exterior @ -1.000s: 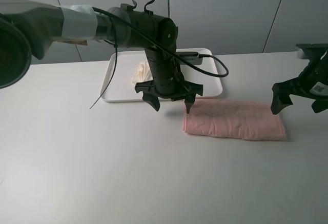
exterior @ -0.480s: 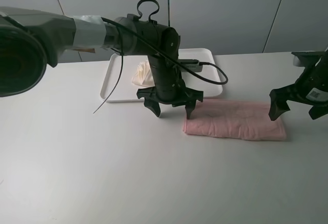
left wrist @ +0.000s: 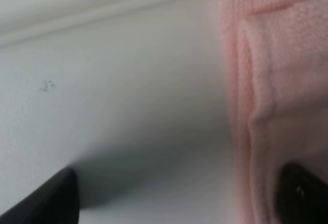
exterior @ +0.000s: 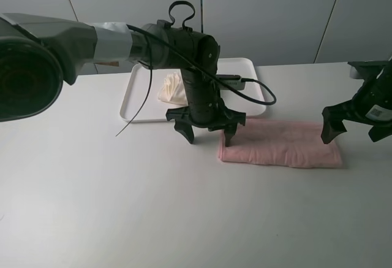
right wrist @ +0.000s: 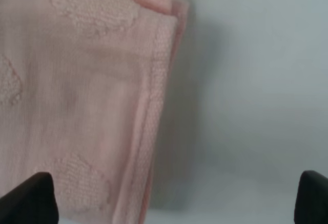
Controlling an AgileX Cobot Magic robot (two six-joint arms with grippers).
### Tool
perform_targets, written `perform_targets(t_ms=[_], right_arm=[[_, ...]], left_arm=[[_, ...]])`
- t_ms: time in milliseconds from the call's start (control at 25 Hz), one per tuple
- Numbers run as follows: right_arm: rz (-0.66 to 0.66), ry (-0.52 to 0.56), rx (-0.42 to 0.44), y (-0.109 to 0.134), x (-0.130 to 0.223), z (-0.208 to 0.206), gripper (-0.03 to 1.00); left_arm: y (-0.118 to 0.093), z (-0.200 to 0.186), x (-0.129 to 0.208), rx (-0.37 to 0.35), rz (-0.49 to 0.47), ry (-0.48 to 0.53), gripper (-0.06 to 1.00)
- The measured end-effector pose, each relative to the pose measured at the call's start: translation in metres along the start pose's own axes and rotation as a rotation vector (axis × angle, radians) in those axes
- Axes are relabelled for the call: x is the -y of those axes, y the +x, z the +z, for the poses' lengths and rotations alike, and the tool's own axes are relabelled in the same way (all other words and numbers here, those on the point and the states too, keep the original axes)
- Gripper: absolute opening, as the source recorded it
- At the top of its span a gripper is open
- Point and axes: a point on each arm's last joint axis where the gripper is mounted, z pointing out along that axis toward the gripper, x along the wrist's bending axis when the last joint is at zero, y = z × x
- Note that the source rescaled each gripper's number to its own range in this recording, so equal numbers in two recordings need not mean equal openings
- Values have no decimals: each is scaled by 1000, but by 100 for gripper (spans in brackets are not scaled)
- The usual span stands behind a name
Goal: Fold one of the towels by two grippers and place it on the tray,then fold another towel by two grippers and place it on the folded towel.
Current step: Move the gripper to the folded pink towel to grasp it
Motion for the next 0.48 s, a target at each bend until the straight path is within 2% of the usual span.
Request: perform_targets(t_ms=[200, 480], right_arm=[[0, 2, 0, 0, 0, 2, 100], [14, 69, -7, 0, 1, 24, 100]], left_arm=[[2, 0, 0, -20, -5, 2, 100], [3, 0, 1, -36, -5, 16, 98]])
